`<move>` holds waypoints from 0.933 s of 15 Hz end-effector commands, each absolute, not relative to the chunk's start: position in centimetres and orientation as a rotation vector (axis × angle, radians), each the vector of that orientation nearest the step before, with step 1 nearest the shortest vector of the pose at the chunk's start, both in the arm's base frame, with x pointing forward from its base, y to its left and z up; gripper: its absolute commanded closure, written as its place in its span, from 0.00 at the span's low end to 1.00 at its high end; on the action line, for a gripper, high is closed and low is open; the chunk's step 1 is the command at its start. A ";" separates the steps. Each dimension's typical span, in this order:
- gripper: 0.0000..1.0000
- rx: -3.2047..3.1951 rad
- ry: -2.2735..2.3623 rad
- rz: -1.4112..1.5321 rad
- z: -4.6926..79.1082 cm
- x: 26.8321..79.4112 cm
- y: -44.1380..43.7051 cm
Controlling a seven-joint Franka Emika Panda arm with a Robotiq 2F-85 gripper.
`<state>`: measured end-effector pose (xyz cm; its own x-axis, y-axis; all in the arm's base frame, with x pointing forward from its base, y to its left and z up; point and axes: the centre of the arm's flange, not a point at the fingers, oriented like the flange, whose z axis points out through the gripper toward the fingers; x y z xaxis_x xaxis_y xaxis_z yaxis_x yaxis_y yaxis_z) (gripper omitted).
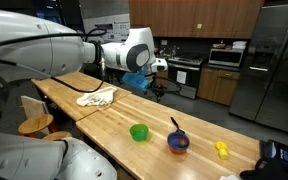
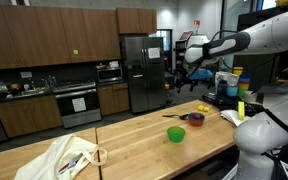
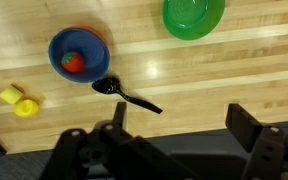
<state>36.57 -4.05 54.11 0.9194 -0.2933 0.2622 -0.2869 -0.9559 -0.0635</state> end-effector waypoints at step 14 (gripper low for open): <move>0.00 -3.140 0.568 -0.252 50.8 41.5 -2.8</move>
<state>39.41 -1.21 50.32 0.9348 -0.3014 0.1876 -0.3125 -0.9494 0.0317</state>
